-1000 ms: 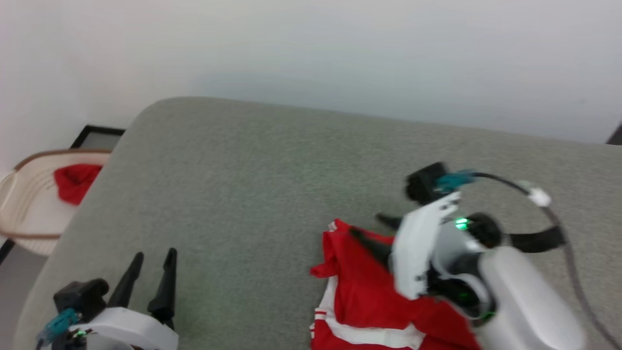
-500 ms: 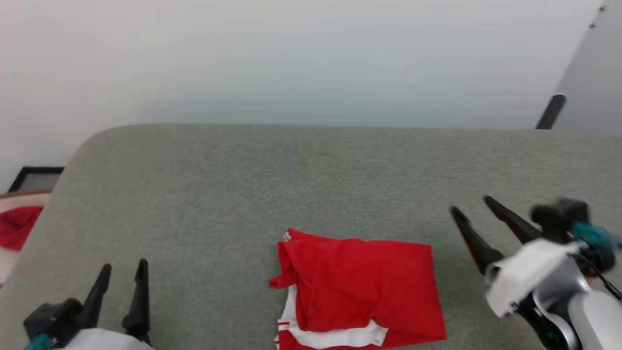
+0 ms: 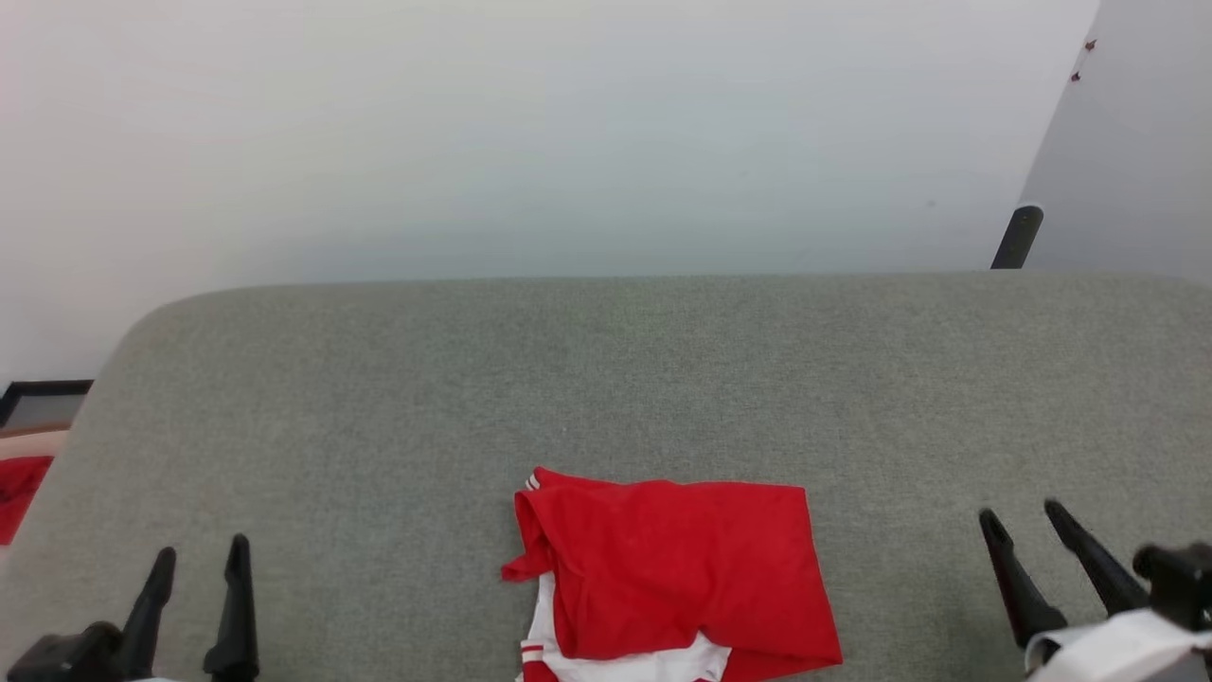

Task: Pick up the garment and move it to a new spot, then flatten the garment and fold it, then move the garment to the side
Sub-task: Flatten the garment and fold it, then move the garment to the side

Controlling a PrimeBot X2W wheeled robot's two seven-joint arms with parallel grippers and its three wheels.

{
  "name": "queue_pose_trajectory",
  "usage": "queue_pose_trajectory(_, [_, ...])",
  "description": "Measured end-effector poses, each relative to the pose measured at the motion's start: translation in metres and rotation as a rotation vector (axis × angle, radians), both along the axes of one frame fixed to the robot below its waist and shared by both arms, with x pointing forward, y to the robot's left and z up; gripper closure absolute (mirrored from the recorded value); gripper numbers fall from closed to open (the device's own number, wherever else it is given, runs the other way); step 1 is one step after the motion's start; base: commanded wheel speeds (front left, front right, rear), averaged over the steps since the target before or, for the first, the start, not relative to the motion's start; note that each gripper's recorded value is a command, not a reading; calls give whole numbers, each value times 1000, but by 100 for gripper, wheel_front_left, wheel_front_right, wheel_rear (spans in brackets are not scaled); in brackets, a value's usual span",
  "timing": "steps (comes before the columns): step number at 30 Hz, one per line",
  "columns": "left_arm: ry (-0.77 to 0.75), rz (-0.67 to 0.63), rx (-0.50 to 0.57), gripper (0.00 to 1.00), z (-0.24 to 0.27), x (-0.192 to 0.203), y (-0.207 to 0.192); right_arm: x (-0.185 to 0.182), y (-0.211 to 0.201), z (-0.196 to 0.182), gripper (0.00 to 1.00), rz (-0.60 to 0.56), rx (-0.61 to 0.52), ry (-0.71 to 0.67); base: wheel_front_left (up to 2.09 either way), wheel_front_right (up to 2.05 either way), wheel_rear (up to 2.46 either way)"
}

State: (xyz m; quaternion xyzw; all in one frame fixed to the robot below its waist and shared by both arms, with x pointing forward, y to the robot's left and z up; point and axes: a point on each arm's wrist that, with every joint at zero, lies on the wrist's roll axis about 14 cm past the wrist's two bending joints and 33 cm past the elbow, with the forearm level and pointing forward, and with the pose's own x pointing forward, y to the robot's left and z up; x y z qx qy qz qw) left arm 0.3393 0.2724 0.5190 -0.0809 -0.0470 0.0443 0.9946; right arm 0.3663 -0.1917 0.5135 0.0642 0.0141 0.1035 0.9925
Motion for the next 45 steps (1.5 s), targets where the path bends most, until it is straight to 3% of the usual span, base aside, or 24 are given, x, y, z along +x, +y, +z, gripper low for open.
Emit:
queue_pose_trajectory(7, [-19, 22, 4, 0, 3, -7, 6, -14, -5, -16, 0, -32, 23, 24, 0, 0, 0])
queue_pose_trajectory(25, [-28, 35, 5, 0, 1, -18, 9, -8, 4, -10, 0, -5, 13, 19, 0, 0, 0])
queue_pose_trajectory(39, [6, 96, 17, 0, -7, -39, 32, 10, 79, -44, 0, 222, -25, 250, 0, 0, 0])
queue_pose_trajectory(45, [32, 117, 11, 0, -13, -42, 36, 19, 92, -68, 0, 270, -63, 387, 0, 0, 0])
